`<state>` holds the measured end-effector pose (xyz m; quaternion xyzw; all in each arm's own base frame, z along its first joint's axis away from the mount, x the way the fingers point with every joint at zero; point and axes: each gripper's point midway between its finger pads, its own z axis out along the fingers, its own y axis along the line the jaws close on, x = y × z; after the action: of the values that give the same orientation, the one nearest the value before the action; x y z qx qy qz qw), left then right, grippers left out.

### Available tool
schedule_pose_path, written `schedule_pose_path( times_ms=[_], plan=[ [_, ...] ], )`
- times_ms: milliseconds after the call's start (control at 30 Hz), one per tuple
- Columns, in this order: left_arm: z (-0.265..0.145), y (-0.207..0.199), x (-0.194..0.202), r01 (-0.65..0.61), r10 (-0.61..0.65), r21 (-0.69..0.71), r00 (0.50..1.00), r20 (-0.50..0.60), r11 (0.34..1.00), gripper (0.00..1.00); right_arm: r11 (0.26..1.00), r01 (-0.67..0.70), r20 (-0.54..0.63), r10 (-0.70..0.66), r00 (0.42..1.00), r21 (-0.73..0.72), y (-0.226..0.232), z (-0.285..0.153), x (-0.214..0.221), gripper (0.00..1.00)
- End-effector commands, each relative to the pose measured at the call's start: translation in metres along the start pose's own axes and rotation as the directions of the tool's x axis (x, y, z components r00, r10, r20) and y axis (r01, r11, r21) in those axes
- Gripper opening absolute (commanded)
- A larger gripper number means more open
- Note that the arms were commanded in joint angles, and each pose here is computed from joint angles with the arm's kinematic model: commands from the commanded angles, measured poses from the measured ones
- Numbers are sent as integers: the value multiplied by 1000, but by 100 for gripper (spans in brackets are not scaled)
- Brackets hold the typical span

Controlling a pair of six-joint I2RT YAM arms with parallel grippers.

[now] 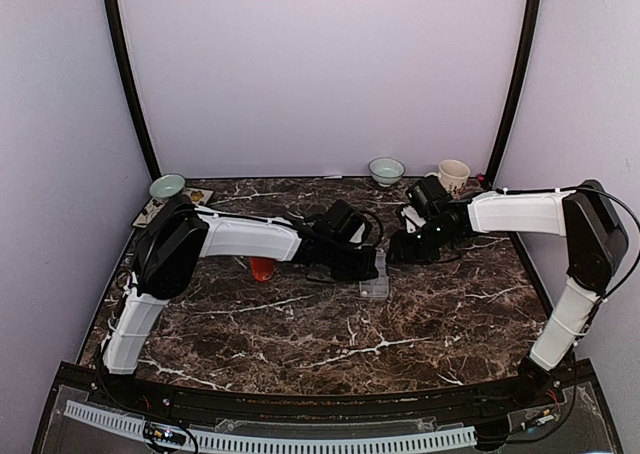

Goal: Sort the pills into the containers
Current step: Close the pill container at the center of the board.

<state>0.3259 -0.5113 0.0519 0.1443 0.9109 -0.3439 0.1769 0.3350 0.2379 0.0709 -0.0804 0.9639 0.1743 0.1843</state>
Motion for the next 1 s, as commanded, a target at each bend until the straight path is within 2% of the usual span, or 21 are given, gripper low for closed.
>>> schedule_pose_path(
  times_ms=[0,567,967],
  plan=[
    [3,2,11,-11,9,-26,998,-62,1000,1,1000,-9,38,10,999,-28,5,-8,-9,49],
    [5,4,15,-3,-1,-41,997,-83,999,0,1000,5,-33,-6,999,-18,0,20,1,49],
    [4,3,15,-6,2,-44,996,-85,999,0,1000,-9,-37,10,999,29,-14,23,5,49]
  ],
)
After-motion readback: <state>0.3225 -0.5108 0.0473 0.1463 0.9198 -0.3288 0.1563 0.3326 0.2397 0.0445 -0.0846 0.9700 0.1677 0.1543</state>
